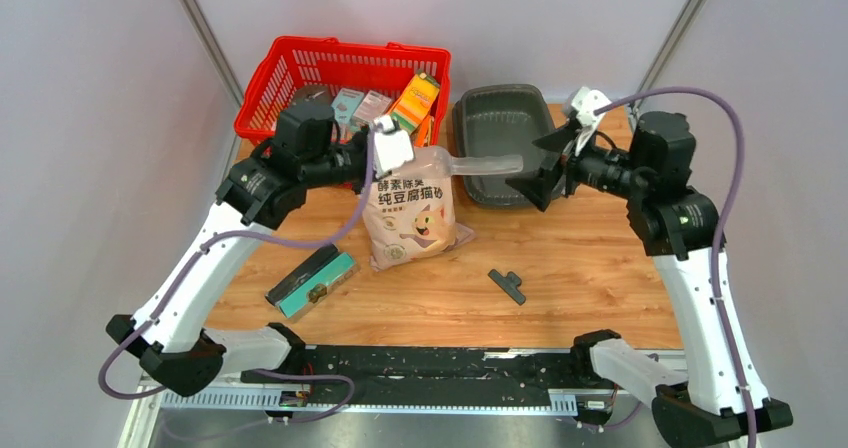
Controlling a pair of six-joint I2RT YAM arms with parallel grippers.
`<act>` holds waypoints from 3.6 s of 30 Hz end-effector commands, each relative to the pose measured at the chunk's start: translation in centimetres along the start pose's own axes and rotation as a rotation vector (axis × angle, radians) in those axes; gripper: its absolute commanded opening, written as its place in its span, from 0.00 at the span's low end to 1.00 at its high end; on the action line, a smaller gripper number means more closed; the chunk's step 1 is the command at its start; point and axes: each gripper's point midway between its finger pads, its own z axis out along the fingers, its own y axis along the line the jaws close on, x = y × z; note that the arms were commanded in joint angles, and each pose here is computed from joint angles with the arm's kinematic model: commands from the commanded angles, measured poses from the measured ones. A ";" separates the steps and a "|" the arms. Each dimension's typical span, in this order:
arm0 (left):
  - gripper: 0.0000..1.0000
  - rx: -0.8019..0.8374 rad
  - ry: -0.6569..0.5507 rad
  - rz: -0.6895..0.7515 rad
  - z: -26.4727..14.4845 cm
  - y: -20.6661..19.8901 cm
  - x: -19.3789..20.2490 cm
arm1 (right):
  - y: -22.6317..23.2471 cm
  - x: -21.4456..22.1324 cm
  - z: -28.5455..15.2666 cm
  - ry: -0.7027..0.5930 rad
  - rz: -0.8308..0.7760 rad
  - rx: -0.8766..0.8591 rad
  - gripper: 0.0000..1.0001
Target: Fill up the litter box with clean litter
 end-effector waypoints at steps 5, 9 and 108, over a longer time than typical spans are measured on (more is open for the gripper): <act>0.00 0.199 -0.093 -0.772 1.2 -1.9 -0.9 | 0.3 -6.7 2.1 -0.201 0.218 -0.123 1.00; 0.00 0.245 -0.180 -0.840 1.8 -1.5 -2.2 | 0.2 -7.1 3.1 -0.203 0.331 -0.170 1.00; 0.45 0.260 0.270 -0.375 6.0 2.8 11.9 | -7.2 -3.3 10.7 0.094 0.442 0.012 0.00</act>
